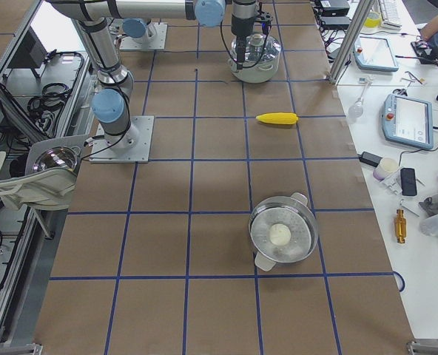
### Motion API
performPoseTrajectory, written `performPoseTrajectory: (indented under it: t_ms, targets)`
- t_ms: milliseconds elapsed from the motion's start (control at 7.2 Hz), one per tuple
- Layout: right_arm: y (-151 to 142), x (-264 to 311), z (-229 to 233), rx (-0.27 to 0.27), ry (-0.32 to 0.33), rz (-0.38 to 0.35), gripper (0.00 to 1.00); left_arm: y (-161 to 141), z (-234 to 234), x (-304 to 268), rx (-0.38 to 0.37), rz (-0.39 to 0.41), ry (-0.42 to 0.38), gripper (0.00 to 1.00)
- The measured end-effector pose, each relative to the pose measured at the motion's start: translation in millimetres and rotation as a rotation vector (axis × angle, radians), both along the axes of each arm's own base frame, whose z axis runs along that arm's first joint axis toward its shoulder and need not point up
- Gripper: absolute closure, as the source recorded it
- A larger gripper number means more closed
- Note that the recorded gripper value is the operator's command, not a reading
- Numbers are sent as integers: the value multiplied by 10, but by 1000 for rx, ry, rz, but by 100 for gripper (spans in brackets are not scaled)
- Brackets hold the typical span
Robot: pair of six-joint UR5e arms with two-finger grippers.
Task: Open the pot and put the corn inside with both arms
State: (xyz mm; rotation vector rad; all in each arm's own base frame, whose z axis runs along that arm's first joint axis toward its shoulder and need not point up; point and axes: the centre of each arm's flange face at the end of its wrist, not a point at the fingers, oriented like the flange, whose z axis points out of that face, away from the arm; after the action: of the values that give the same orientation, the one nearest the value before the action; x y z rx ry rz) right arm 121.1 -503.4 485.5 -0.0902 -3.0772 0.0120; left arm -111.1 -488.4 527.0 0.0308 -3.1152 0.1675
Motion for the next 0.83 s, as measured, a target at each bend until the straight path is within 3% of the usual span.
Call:
performPoseTrajectory:
  t_ms: [833]
  targets:
    - [0, 0, -10, 2, 0, 2, 0, 38, 28, -10, -5, -3, -2, 0]
